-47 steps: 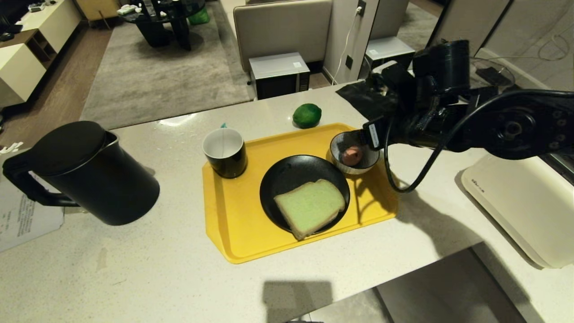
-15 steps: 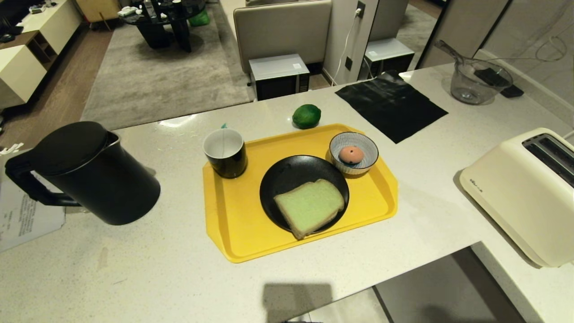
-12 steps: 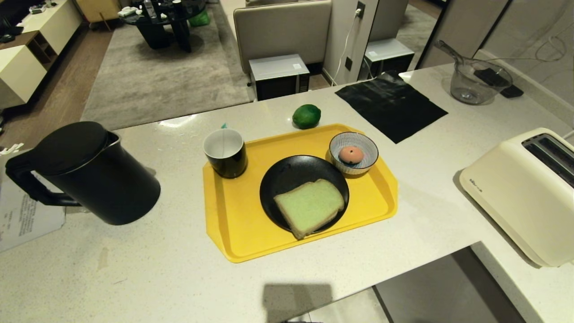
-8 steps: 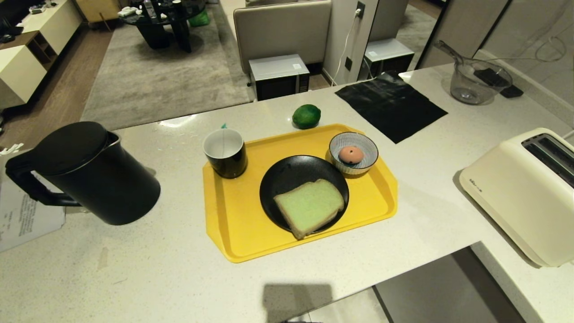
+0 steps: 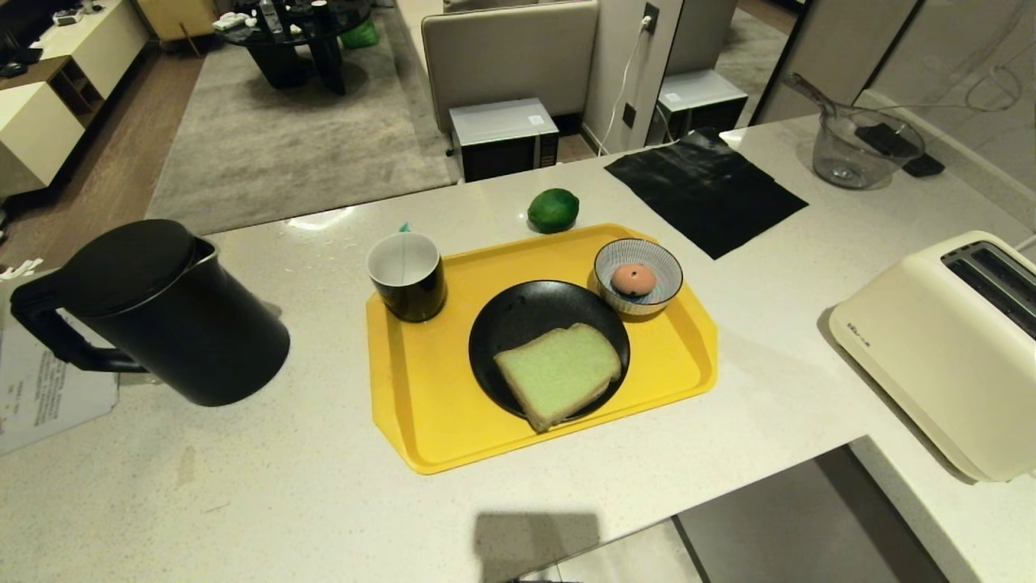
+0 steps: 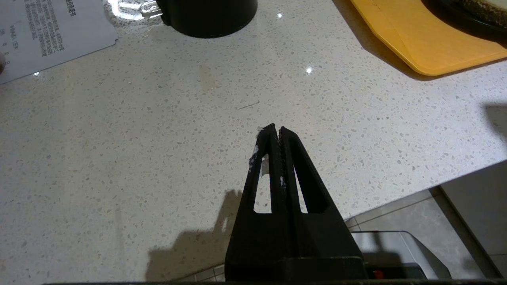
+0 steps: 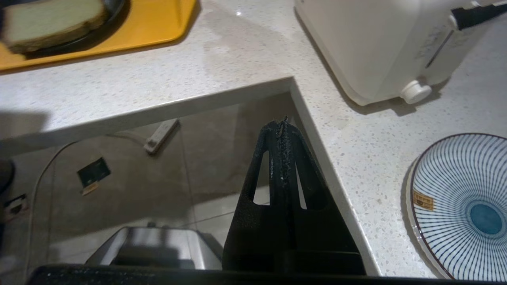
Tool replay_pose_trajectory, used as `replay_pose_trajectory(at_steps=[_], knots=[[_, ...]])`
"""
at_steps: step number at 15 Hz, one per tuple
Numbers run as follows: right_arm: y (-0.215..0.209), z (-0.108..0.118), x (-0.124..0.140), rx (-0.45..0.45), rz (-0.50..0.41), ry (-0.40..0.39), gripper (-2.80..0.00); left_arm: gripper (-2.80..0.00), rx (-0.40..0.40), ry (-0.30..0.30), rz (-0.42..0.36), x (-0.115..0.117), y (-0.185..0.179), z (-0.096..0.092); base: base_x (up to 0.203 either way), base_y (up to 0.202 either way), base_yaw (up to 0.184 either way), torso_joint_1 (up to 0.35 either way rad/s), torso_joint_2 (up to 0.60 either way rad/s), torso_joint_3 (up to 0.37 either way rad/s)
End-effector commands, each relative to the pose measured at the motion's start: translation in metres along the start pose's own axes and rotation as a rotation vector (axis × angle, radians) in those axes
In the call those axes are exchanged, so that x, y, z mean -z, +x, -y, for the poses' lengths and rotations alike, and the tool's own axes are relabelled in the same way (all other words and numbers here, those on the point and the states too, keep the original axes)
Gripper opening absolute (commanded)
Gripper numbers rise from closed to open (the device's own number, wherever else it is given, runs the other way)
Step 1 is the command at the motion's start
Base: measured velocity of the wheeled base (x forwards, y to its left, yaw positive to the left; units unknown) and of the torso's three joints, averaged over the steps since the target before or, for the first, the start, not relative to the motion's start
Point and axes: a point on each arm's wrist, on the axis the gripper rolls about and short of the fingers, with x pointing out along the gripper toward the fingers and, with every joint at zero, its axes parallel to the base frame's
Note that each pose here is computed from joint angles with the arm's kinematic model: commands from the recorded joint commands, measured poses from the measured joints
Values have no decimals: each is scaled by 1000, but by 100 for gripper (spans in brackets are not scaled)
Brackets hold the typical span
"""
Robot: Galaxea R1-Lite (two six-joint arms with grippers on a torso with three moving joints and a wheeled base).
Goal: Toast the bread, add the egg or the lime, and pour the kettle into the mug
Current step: Pick up the kettle
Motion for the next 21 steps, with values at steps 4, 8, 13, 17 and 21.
replay_pose_trajectory(at_steps=[4,8,13,17,21], knots=[[19,2,28,49,84,1,-280,-280,0,0,1,0,0,0,0,0,0,0,0,0],[19,2,32,42,42,2,-280,-280,0,0,1,0,0,0,0,0,0,0,0,0],[19,2,32,43,42,6,-280,-280,0,0,1,0,0,0,0,0,0,0,0,0],[19,2,32,44,42,6,-280,-280,0,0,1,0,0,0,0,0,0,0,0,0],[19,2,32,45,42,6,-280,-280,0,10,-6,0,0,0,0,0,0,0,0,0]])
